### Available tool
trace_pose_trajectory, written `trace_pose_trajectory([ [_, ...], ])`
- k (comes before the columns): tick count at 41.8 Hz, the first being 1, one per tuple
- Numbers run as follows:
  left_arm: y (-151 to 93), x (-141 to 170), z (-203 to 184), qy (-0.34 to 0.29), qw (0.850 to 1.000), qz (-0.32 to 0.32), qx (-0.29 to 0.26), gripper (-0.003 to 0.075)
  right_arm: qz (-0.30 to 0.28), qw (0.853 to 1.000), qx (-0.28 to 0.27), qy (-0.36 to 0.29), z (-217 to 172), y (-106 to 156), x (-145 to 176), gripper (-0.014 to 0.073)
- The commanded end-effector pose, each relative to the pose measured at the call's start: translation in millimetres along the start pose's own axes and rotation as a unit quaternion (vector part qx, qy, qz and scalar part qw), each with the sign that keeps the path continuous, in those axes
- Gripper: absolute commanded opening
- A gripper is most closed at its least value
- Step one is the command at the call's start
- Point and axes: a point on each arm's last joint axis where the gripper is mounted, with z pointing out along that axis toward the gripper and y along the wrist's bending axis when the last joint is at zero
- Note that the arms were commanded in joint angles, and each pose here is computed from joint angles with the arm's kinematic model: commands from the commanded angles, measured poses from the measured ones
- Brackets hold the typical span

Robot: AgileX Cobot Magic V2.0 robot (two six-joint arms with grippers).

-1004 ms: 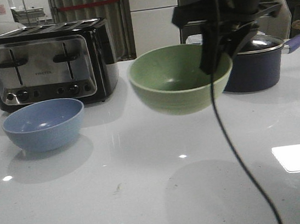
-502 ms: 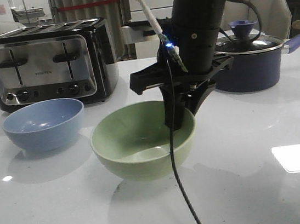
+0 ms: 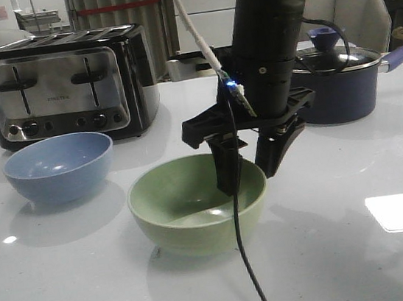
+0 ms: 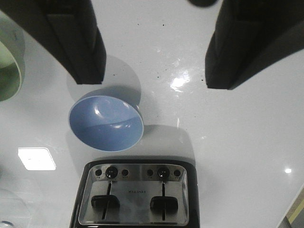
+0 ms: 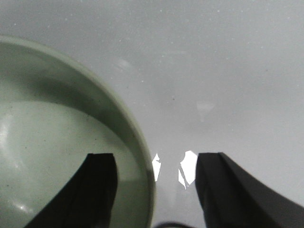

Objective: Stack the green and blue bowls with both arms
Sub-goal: 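Open the right gripper and raise it away from the green bowl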

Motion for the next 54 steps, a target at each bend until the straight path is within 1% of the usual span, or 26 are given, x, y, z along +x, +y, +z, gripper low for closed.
trace_pose_trajectory([
  [1,0,-14,-3,-0.047,0.999,-0.002,-0.001,0.0509,-0.012,0.996,0.004,-0.092,-59,5,-11,0.0521],
  [5,0,-14,-3,-0.047,0.999,-0.002,-0.001,0.0509,-0.032,0.99,0.003,-0.136,-91,14,-6,0.0521],
  [7,0,-14,-3,-0.047,0.999,-0.002,-0.001,0.0509,-0.043,0.985,0.001,-0.169,-112,21,0,0.0521],
  [11,0,-14,-3,-0.047,0.999,-0.002,-0.001,0.0509,-0.063,0.976,-0.001,-0.21,-139,31,18,0.0521],
  [16,0,-14,-3,-0.047,0.999,-0.002,-0.001,0.0509,-0.084,0.963,-0.006,-0.256,-176,39,51,0.0521],
  [24,0,-14,-2,-0.045,0.999,-0.003,-0.001,0.0509,-0.094,0.95,-0.01,-0.297,-208,40,114,0.0521],
  [31,0,-14,12,-0.018,1.0,-0.008,0.003,0.0509,-0.095,0.942,-0.011,-0.322,-219,36,167,0.0521],
  [37,-1,-18,35,0.022,1.0,-0.007,0.012,0.0509,-0.096,0.936,-0.011,-0.338,-220,33,199,0.0521],
  [43,-8,-27,65,0.065,0.997,0.003,0.031,0.0509,-0.096,0.933,-0.012,-0.348,-220,31,215,0.0521],
  [54,-15,-49,139,0.144,0.989,0.007,0.04,0.0509,-0.096,0.933,-0.012,-0.345,-219,31,216,0.0521],
])
